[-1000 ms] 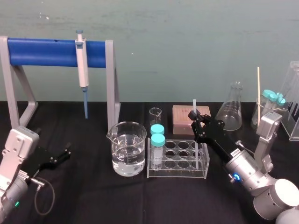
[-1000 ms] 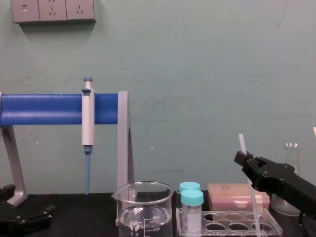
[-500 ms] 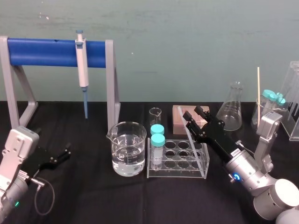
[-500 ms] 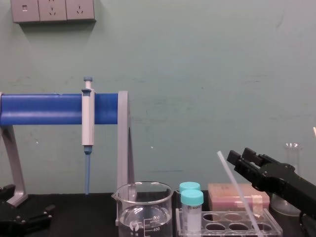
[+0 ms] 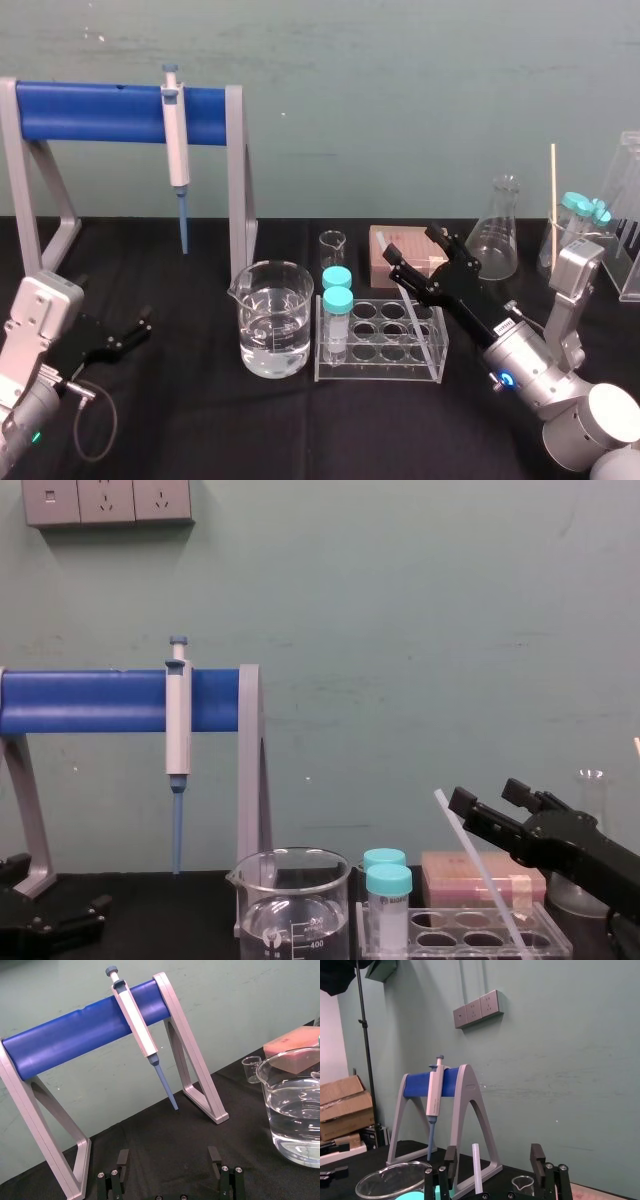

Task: Pick up the stirring rod with one hand, then place it down.

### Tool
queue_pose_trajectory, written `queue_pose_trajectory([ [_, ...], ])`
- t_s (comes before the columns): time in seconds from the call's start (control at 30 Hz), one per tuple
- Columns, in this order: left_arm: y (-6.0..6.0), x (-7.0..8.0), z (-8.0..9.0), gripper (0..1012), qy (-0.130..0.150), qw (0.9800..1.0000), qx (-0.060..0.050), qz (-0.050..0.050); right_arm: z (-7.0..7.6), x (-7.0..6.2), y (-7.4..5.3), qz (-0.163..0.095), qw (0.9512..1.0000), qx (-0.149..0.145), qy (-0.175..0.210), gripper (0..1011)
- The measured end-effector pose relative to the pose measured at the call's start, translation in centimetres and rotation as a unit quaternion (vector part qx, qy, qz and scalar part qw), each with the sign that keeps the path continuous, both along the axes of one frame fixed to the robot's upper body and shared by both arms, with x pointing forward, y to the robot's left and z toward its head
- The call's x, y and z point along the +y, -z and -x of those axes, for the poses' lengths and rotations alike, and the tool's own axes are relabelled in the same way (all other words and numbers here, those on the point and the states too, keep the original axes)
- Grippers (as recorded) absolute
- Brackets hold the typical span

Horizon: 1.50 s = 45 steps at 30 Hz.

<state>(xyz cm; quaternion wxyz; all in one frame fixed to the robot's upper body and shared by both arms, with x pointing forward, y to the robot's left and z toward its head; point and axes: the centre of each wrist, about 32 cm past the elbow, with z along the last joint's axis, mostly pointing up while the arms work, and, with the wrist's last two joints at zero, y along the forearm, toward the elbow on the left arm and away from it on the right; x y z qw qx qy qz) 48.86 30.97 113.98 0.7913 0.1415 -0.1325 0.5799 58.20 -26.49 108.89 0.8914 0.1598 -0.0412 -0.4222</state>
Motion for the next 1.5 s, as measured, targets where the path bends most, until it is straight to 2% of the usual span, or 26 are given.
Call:
queue_pose_trajectory([
  [0.13, 0.0, 0.0, 0.0, 1000, 0.000, 1.0000, 0.000, 0.000, 0.0, 0.0, 0.0, 0.000, 1.0000, 0.000, 0.000, 1002],
  [0.33, 0.0, 0.0, 0.0, 1000, 0.000, 1.0000, 0.000, 0.000, 0.0, 0.0, 0.0, 0.000, 1.0000, 0.000, 0.000, 1003],
  [0.47, 0.0, 0.0, 0.0, 1000, 0.000, 1.0000, 0.000, 0.000, -0.1, -0.2, -1.2, 0.000, 0.9994, -0.030, 0.015, 1003],
  [0.5, 0.0, 0.0, 0.0, 1000, 0.000, 1.0000, 0.000, 0.000, -0.1, -0.2, -1.2, 0.000, 0.9994, -0.030, 0.015, 1003],
  [0.6, 0.0, 0.0, 0.0, 1000, 0.000, 1.0000, 0.000, 0.000, 0.0, -0.4, -2.4, -0.005, 0.9974, -0.058, 0.041, 1003],
  [0.7, 0.0, 0.0, 0.0, 1000, 0.000, 1.0000, 0.000, 0.000, 0.2, -0.7, -3.2, -0.012, 0.9947, -0.073, 0.071, 1003],
  [0.8, 0.0, 0.0, 0.0, 1000, 0.000, 1.0000, 0.000, 0.000, 0.6, -1.2, -3.9, -0.018, 0.9908, -0.077, 0.110, 1003],
  [0.83, 0.0, 0.0, 0.0, 1000, 0.000, 1.0000, 0.000, 0.000, 0.6, -1.2, -3.9, -0.018, 0.9908, -0.077, 0.110, 1003],
  [0.97, 0.0, 0.0, 0.0, 1000, 0.000, 1.0000, 0.000, 0.000, 1.5, -2.2, -4.3, -0.024, 0.9835, -0.055, 0.170, 1003],
  [1.0, 0.0, 0.0, 0.0, 1000, 0.000, 1.0000, 0.000, 0.000, 1.9, -2.5, -4.4, -0.027, 0.9808, -0.039, 0.189, 1003],
  [1.1, 0.0, 0.0, 0.0, 1000, 0.000, 1.0000, 0.000, 0.000, 2.5, -3.0, -4.2, -0.031, 0.9766, -0.010, 0.212, 1003],
  [1.13, 0.0, 0.0, 0.0, 1000, 0.000, 1.0000, 0.000, 0.000, 2.9, -3.2, -4.1, -0.032, 0.9739, 0.010, 0.225, 1003],
  [1.33, 0.0, 0.0, 0.0, 1000, 0.000, 1.0000, 0.000, 0.000, 4.6, -3.5, -3.3, -0.024, 0.9659, 0.079, 0.245, 1003],
  [1.5, 0.0, 0.0, 0.0, 1000, 0.000, 1.0000, 0.000, 0.000, 5.5, -3.3, -2.8, -0.012, 0.9625, 0.117, 0.244, 1003],
])
